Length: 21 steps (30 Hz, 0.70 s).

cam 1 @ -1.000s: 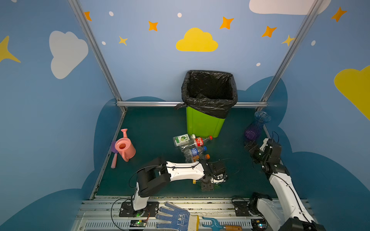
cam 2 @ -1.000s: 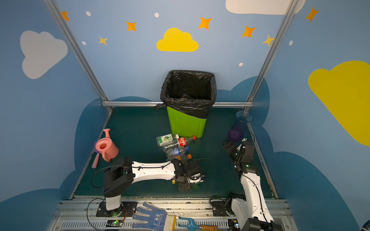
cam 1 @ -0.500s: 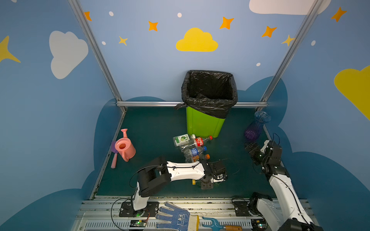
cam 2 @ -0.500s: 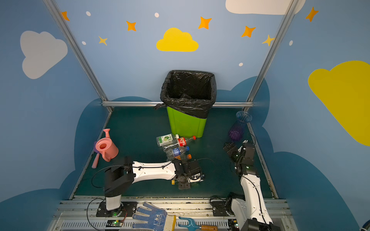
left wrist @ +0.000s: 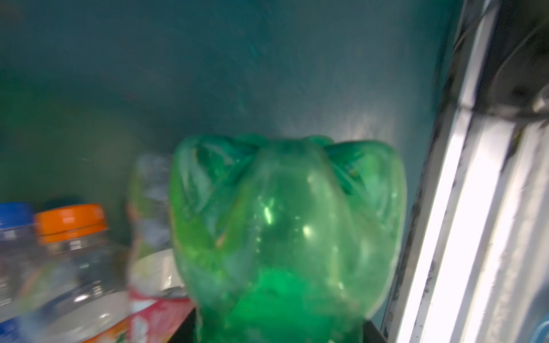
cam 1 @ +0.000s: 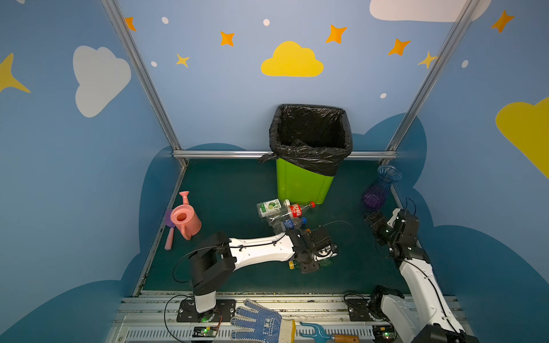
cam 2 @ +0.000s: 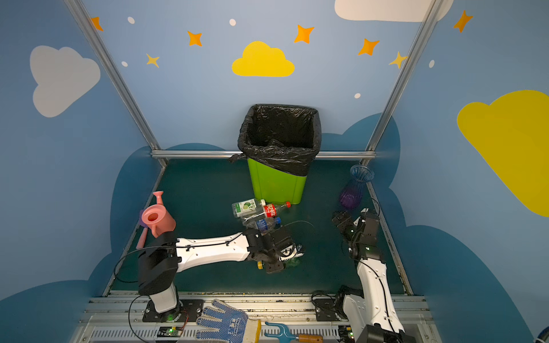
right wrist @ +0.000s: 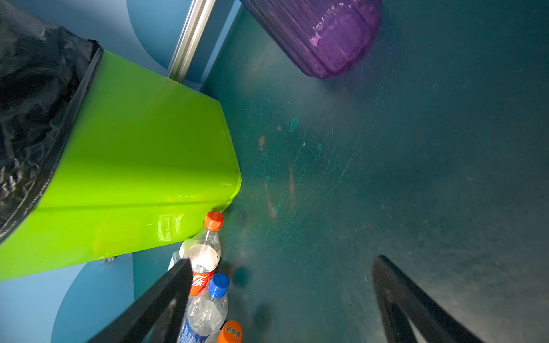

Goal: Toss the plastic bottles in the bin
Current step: 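Close the left gripper on the green soda bottle, then lift the green bottle with the left gripper over the bin and release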

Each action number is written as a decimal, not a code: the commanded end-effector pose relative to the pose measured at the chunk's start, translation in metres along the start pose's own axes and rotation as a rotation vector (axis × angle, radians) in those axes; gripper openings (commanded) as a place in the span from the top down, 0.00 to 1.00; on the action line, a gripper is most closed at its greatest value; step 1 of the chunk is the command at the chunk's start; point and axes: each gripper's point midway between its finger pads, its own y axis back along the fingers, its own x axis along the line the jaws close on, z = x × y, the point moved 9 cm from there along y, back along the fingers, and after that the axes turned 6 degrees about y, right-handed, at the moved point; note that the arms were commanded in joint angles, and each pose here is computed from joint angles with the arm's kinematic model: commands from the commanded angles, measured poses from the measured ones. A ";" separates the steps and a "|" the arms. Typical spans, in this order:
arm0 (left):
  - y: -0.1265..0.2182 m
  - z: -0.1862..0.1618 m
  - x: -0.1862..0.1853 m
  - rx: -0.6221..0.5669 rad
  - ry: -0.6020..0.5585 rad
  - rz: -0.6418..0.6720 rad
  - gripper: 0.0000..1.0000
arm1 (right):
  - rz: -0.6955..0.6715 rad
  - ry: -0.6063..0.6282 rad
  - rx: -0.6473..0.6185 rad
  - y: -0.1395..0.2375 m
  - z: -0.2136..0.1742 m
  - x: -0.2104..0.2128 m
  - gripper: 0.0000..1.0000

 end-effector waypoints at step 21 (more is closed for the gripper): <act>0.376 -0.003 0.120 -1.320 0.250 0.600 0.57 | 0.051 -0.028 -0.005 -0.005 0.006 0.005 0.07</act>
